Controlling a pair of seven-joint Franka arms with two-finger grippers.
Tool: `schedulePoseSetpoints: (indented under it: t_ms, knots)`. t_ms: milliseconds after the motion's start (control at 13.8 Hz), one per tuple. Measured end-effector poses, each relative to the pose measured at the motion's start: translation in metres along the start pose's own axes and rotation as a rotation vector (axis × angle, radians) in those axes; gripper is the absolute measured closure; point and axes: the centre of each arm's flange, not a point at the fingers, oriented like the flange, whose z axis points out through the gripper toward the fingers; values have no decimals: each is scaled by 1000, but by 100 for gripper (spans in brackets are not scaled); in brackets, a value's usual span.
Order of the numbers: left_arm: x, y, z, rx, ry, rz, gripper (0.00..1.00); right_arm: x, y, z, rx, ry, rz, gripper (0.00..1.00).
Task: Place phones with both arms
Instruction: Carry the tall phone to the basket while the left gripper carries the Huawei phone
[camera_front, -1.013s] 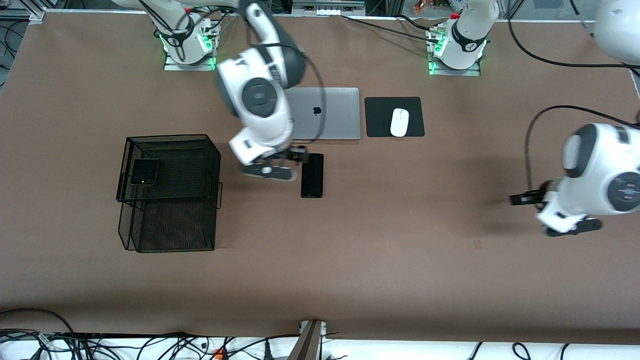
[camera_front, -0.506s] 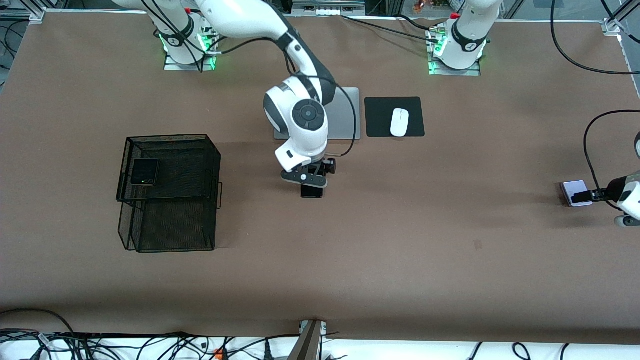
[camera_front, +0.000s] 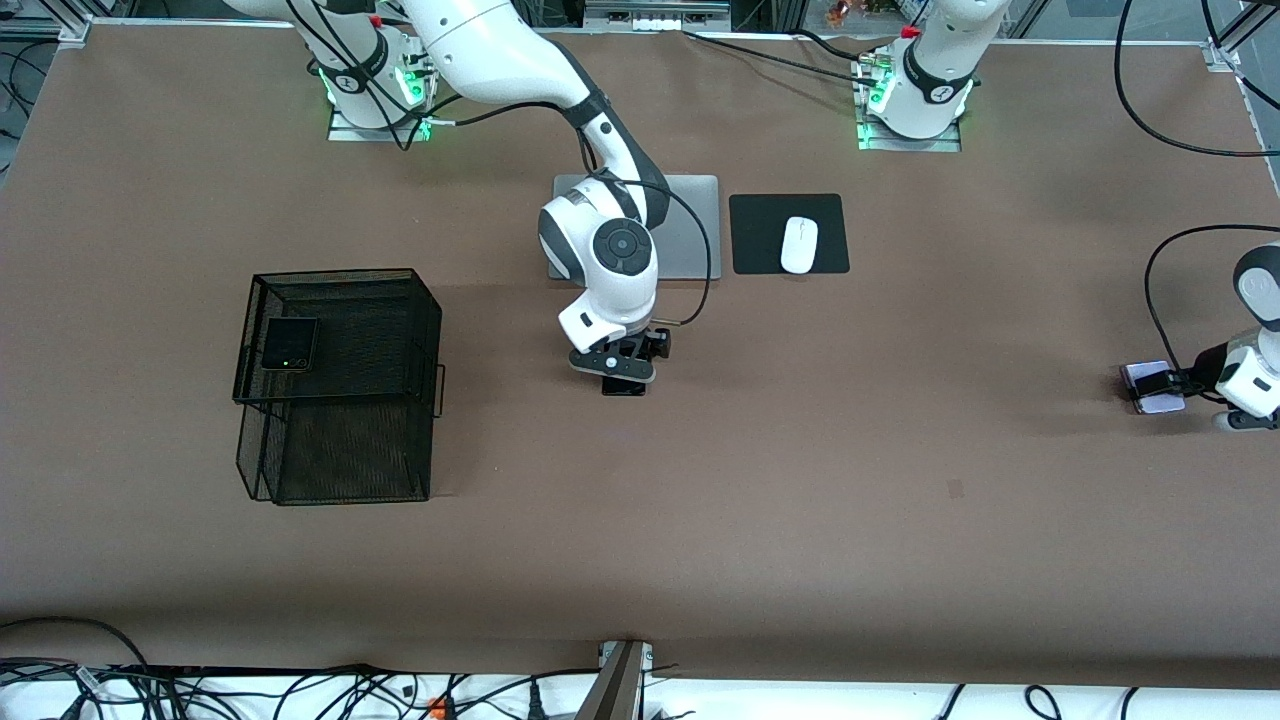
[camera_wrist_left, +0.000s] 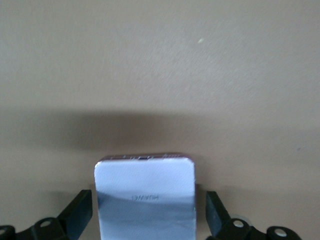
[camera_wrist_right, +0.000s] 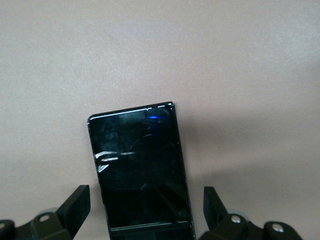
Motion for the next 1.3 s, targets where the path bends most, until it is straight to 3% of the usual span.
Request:
schedulePoseSetpoints:
  t_ms: [289, 362, 434, 579, 796, 1013, 1302]
  knots:
    - [-2, -2, 1, -3, -2, -3, 0, -2, 1, 16, -6, 4, -3, 0]
    - [-2, -1, 2, -4, -2, -1, 7, -2, 1, 18, -6, 6, -4, 7]
    - [-1, 0, 1, -4, -2, 1, 16, -2, 0, 18, -4, 8, -4, 7]
    - [-1, 0, 1, -5, -2, 3, 16, -3, -3, 13, 6, 13, -7, 21]
    - [0, 4, 1, -8, 0, 10, 16, -2, -8, -1, 12, 12, -10, 21]
    - [11, 22, -20, -13, -31, 44, 16, 3, -15, -64, 2, -25, -11, 21]
    - [46, 109, -117, 45, -170, 157, 16, 26, 15, -172, -47, -74, -13, 21]
